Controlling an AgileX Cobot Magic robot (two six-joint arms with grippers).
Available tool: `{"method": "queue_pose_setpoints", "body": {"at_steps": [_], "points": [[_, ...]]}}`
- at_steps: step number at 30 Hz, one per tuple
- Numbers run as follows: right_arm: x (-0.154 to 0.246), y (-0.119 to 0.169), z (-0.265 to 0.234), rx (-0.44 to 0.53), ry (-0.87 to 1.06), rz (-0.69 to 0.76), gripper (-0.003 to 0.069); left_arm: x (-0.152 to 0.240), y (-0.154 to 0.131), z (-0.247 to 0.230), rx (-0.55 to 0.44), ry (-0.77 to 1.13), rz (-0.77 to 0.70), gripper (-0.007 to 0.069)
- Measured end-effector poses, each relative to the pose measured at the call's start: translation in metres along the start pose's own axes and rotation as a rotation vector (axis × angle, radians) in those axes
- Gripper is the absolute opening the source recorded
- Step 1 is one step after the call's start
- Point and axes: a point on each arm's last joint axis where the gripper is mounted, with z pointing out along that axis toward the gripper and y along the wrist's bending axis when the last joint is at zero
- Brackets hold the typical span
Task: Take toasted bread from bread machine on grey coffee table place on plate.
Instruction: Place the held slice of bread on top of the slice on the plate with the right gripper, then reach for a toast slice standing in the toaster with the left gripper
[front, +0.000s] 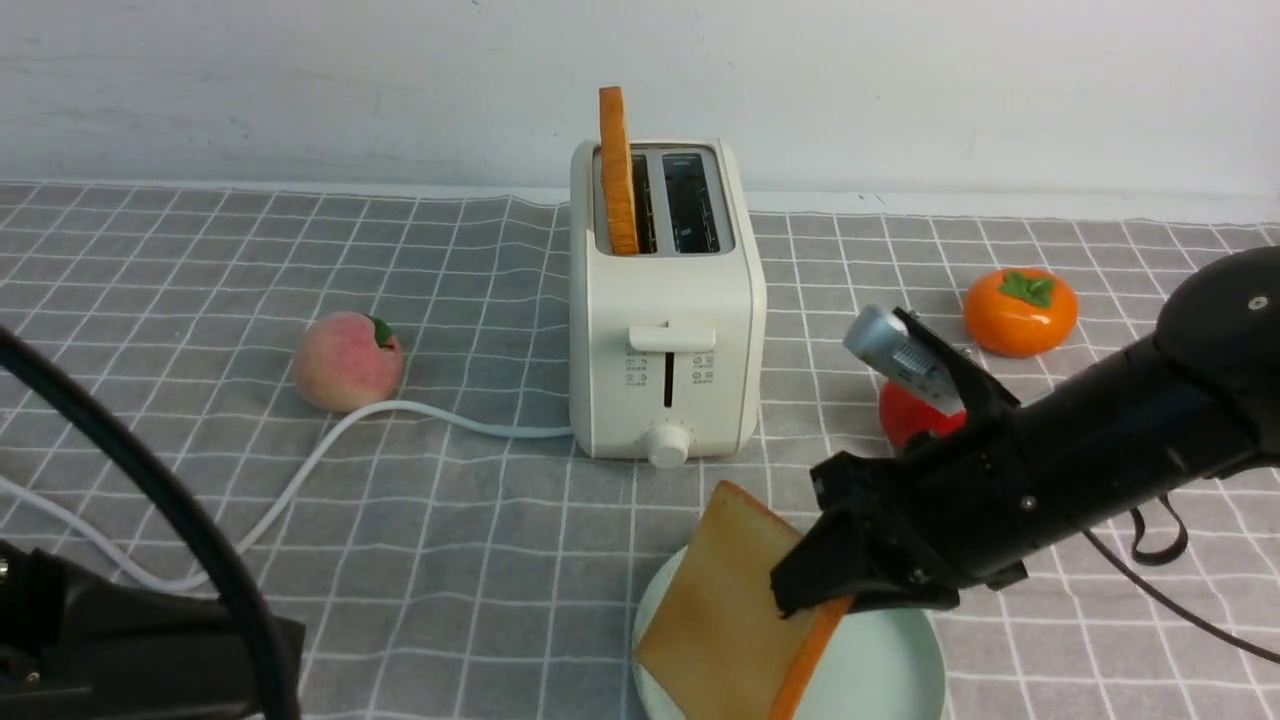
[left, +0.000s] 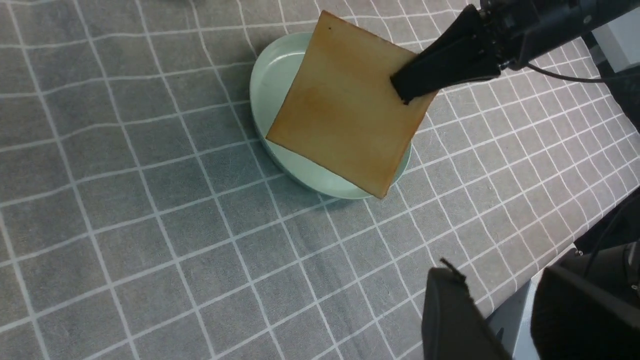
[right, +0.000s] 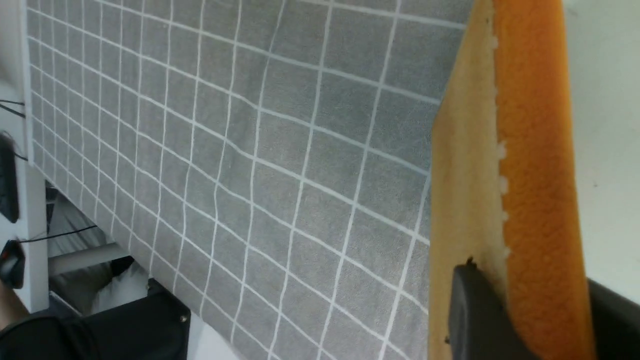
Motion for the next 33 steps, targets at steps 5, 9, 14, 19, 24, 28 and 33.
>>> {"method": "queue_pose_setpoints", "body": {"at_steps": [5,9,14,19,24,28,33], "points": [[-0.002,0.011,-0.022,0.051,-0.117,-0.094,0.0471,0.000,-0.003,0.000,0.032,-0.002,-0.017,0.0238],[-0.001,0.030,-0.049,0.083,-0.182,-0.227,0.0590,-0.005,-0.003,0.001,0.045,-0.037,-0.032,0.0238],[0.011,0.071,-0.100,0.074,-0.243,-0.430,0.0602,-0.018,-0.002,0.016,0.109,-0.041,0.003,0.0238],[0.030,0.094,-0.130,0.049,-0.269,-0.588,0.0535,-0.036,-0.007,0.035,0.262,-0.057,0.110,0.0246],[0.059,0.107,-0.153,0.038,-0.266,-0.659,0.0468,-0.091,-0.001,0.045,0.150,-0.197,0.132,0.0319],[0.073,0.113,-0.170,0.049,-0.323,-0.646,0.0459,-0.126,0.004,0.050,0.062,-0.258,0.103,0.0375],[0.090,0.111,-0.194,0.185,-0.445,-0.606,0.0459,-0.167,0.012,0.085,-0.044,-0.190,0.077,0.0453]]}}
